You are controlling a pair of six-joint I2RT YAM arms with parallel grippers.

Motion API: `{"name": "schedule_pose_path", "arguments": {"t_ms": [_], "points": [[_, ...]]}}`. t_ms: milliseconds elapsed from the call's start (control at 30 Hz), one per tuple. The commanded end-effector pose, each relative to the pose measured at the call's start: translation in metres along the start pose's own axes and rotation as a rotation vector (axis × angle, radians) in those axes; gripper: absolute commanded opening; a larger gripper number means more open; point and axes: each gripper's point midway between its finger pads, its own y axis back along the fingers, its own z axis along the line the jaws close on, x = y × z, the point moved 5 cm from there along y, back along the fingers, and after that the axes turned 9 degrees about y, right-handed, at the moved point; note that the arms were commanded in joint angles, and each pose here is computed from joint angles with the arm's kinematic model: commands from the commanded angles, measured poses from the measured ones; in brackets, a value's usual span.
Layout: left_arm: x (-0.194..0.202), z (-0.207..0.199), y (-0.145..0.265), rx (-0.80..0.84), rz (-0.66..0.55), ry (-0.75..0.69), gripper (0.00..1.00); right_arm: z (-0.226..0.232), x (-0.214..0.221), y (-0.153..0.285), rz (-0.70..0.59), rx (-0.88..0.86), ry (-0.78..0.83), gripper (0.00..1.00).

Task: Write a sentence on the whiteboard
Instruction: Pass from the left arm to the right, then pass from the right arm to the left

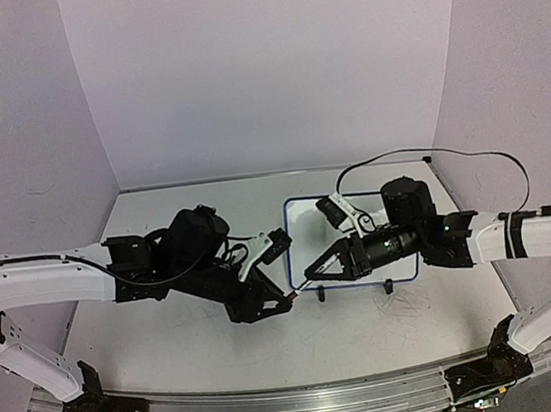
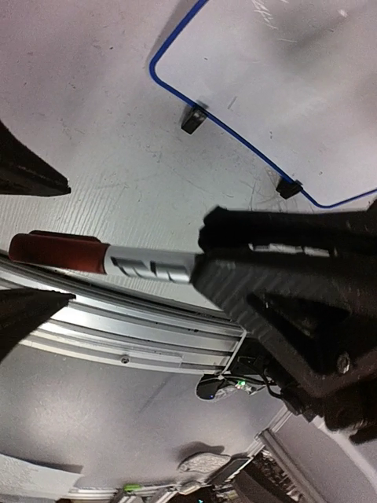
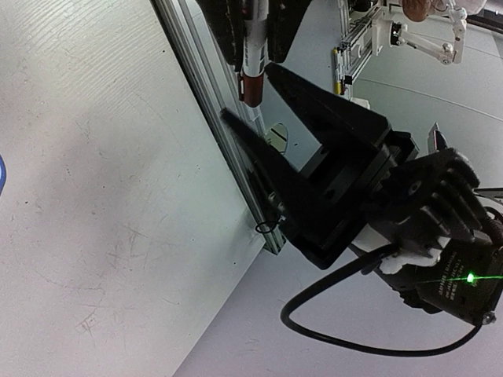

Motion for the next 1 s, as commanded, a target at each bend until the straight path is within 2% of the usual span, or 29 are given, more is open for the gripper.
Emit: {"name": "schedule_pose_path", "arguments": {"t_ms": [0, 100, 200, 467, 633, 700, 733, 800, 867, 967], "points": [[-0.021, -0.008, 0.004, 0.017, -0.071, 0.006, 0.46, 0.014, -0.012, 0.009, -0.069, -0.022, 0.065, 0.0], [-0.023, -0.009, 0.003, 0.025, -0.079, 0.006, 0.44, 0.014, -0.012, 0.008, -0.065, -0.025, 0.065, 0.0], [-0.023, -0.007, 0.004, 0.009, -0.092, -0.001, 0.32, 0.013, -0.01, 0.007, -0.057, -0.031, 0.059, 0.0], [-0.023, -0.006, -0.003, 0.017, -0.075, -0.02, 0.27, 0.021, -0.01, 0.013, -0.063, -0.05, 0.059, 0.0], [-0.028, -0.006, -0.003, 0.006, -0.083, -0.065, 0.12, 0.022, -0.008, 0.014, -0.044, -0.046, 0.059, 0.06], [-0.03, -0.006, -0.002, -0.003, -0.085, -0.089, 0.03, 0.022, -0.005, 0.014, -0.029, -0.05, 0.055, 0.11], [-0.03, -0.005, -0.001, -0.014, -0.086, -0.101, 0.0, 0.022, -0.004, 0.014, -0.022, -0.053, 0.054, 0.18], [-0.031, -0.003, 0.0, -0.035, -0.08, -0.133, 0.0, 0.021, -0.002, 0.013, 0.001, -0.054, 0.051, 0.31], [-0.031, -0.003, 0.002, -0.048, -0.068, -0.169, 0.0, 0.02, 0.001, 0.012, 0.034, -0.05, 0.046, 0.4], [-0.031, -0.004, 0.003, -0.049, -0.041, -0.216, 0.0, 0.021, 0.003, 0.01, 0.074, -0.062, 0.046, 0.46]]}}
